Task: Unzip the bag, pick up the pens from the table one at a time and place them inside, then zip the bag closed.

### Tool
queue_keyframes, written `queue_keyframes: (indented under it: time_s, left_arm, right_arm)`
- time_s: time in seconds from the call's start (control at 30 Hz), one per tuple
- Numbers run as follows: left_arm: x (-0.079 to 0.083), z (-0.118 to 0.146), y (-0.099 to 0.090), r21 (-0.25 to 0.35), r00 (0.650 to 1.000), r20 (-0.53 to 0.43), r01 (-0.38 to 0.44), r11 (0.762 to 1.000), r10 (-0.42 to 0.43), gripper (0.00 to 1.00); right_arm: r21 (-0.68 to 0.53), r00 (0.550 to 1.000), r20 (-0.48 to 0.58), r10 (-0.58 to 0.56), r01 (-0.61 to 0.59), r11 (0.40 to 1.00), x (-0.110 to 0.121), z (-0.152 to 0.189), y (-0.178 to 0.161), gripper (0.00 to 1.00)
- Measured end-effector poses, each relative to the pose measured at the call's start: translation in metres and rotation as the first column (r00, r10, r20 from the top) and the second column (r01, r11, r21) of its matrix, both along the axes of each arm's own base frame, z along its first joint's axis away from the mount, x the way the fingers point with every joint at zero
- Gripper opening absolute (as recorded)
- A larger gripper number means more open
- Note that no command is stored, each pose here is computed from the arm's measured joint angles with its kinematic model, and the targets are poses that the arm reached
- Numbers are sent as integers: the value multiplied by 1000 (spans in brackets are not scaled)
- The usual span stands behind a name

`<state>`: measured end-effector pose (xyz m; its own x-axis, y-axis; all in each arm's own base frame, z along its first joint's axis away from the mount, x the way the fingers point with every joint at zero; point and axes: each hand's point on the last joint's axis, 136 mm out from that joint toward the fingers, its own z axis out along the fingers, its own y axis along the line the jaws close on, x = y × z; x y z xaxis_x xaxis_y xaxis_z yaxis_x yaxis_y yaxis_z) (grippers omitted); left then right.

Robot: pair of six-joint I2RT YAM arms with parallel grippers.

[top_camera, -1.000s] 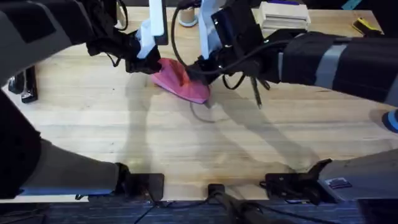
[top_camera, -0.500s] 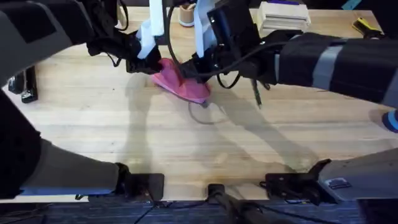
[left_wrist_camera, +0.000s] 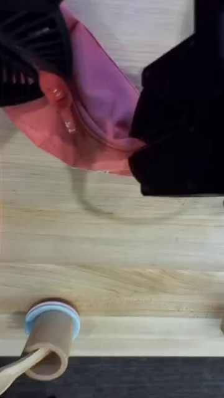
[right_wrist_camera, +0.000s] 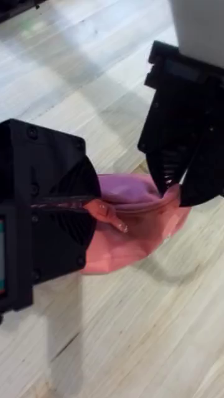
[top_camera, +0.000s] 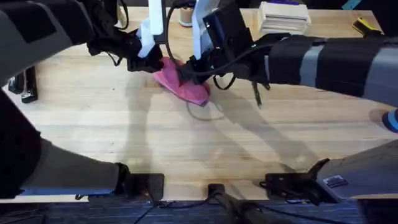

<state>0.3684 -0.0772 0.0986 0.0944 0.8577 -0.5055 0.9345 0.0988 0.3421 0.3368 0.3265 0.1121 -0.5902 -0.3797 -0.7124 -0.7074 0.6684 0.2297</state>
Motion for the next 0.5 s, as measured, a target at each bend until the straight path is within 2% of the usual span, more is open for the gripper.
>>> queue_keyframes:
  time_s: [0.5]
  left_arm:
    - [3,2,-2,-10,1000,15,5,1000,-5,42]
  right_arm:
    - [52,997,-22,-69,70,996,13,-8,8,32]
